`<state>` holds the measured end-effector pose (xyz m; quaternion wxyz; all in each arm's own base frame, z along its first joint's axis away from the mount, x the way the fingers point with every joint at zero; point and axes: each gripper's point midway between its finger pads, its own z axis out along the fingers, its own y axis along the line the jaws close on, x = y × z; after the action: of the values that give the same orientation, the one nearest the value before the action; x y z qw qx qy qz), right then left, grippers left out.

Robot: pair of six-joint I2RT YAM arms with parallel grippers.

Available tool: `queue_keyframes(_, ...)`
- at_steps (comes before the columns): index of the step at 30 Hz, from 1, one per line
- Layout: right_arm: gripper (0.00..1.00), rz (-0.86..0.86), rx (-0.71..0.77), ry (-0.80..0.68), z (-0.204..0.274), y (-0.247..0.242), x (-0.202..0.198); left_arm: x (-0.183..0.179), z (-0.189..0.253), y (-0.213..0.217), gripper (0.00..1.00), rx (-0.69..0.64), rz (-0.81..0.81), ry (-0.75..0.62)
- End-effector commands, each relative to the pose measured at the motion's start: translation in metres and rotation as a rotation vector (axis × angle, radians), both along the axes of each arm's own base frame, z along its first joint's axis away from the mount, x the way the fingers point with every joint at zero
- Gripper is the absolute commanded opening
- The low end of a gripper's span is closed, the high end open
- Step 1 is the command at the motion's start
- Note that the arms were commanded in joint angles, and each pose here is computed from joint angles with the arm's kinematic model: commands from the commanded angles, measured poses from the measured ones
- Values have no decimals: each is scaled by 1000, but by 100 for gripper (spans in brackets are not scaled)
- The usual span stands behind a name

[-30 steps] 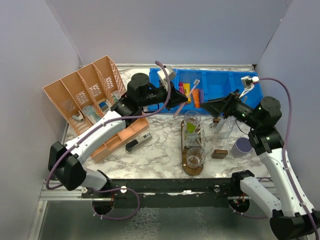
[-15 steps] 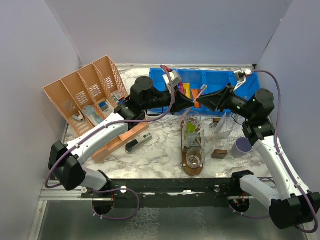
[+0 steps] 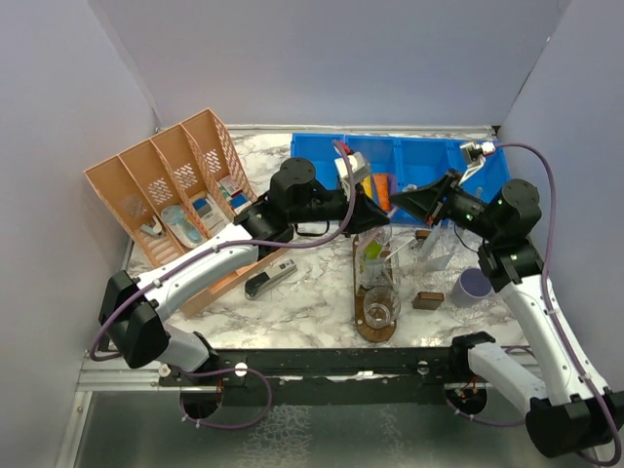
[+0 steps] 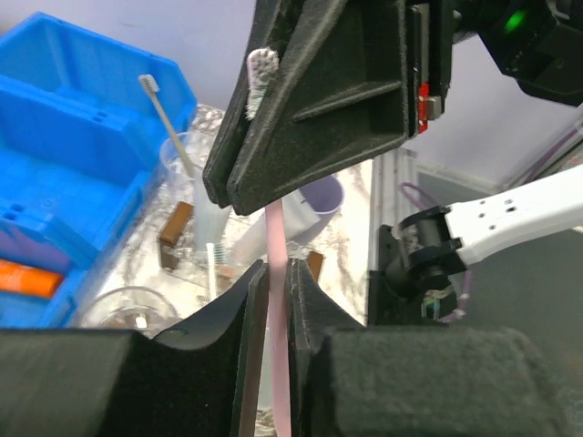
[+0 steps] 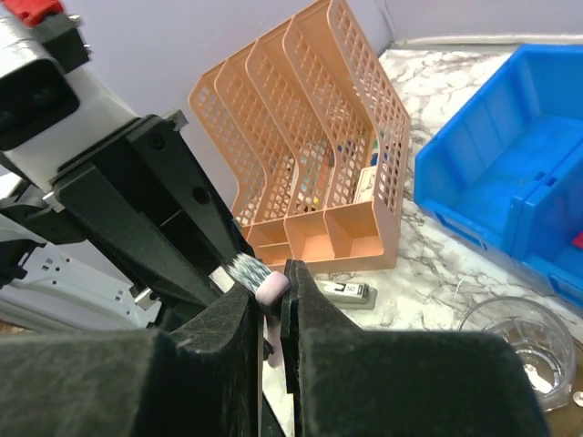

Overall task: Prepare toiletry sets of a toothbrush and toothpaste on the tray
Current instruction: Pick up the toothbrush from the storage box, then place the toothbrush in the cup.

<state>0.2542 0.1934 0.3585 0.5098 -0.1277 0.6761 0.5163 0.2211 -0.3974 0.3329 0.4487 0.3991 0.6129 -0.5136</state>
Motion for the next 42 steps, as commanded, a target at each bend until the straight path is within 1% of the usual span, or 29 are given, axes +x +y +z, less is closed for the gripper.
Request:
queue_keyframes(1,1,-160,-86,-38,9,-24,-12,-5,17,1,30,-18,-10,-40)
queue_keyframes(2,1,-210,-108,-26,7,-32,-13,-5,17,2,46,-18,-3,-44)
queue_keyframes(3,1,-263,-130,-18,7,-41,-15,-5,19,4,57,-19,8,-52)
queue_keyframes(4,1,-322,-154,-4,5,-51,-17,-4,20,6,63,-19,19,-61)
queue_keyframes(5,1,-374,-182,3,4,-60,-20,-3,21,8,68,-18,26,-77)
queue_keyframes(8,1,-517,-271,17,2,-90,-34,0,23,14,74,-7,64,-108)
queue_keyframes(12,1,-731,-409,89,-7,-139,-58,6,26,20,76,2,112,-139)
queue_keyframes(15,1,-885,-472,131,-6,-173,-77,10,27,24,77,3,142,-153)
queue_keyframes(18,1,-1045,-500,162,-3,-203,-89,13,26,26,78,9,161,-160)
queue_keyframes(21,1,-1223,-526,226,-13,-234,-96,15,25,27,78,15,171,-159)
queue_keyframes(22,1,-1279,-545,249,-18,-243,-97,15,25,27,78,16,172,-161)
queue_keyframes(26,1,-1474,-547,372,-40,-267,-96,16,26,29,79,14,182,-169)
queue_keyframes(29,1,-1606,-552,403,-52,-282,-92,16,28,30,79,13,187,-178)
queue_keyframes(31,1,-1651,-555,404,-60,-286,-85,17,26,31,79,18,193,-179)
queue_keyframes(35,1,-1655,-531,428,-84,-281,-70,20,24,32,79,26,211,-182)
queue_keyframes(42,1,-1692,-467,444,-111,-279,-57,24,17,31,79,36,217,-177)
